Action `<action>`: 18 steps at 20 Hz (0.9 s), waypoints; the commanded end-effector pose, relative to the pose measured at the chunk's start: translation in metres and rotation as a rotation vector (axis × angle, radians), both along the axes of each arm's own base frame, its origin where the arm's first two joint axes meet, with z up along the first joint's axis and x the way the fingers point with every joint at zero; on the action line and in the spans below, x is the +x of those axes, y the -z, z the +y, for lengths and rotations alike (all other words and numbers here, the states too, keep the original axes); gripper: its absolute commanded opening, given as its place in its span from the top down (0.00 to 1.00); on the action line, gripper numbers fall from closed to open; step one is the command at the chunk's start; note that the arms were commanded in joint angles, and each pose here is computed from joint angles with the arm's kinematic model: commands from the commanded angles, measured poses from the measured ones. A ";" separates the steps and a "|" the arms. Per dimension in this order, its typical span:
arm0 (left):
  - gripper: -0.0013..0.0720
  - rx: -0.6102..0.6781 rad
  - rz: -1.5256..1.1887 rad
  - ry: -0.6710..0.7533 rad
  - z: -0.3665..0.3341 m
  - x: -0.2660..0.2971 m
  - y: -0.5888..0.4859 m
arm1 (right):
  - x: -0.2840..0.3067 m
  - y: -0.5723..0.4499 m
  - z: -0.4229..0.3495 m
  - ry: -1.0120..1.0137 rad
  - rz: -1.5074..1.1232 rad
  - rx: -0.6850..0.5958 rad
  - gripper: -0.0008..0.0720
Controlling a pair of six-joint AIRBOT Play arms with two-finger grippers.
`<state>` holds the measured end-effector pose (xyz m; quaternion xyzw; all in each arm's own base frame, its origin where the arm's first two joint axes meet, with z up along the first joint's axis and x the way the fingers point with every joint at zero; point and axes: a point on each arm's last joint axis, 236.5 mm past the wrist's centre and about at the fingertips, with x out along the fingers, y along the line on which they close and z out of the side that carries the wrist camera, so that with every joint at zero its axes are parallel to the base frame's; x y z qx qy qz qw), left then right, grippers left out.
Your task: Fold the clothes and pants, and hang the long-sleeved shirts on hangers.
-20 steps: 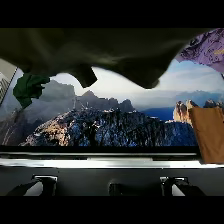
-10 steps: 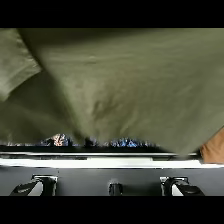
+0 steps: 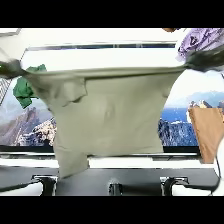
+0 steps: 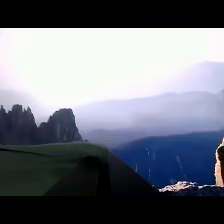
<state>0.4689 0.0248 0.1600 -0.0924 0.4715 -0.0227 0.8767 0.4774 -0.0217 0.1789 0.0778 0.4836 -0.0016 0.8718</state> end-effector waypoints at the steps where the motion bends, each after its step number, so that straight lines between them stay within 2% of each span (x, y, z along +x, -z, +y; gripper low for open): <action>1: 0.96 -0.024 0.211 0.092 -0.022 0.043 0.143 | 0.043 0.114 0.009 -0.032 0.172 0.023 0.95; 4: 0.96 -0.020 0.208 0.086 -0.028 0.073 0.204 | 0.071 0.174 0.008 -0.026 0.195 -0.007 0.95; 8: 0.96 -0.007 0.194 0.084 -0.025 0.083 0.223 | 0.078 0.208 0.005 -0.023 0.230 -0.026 0.95; 18: 0.96 -0.067 0.545 0.134 -0.034 0.000 0.234 | 0.012 0.232 0.011 -0.034 0.532 0.001 0.95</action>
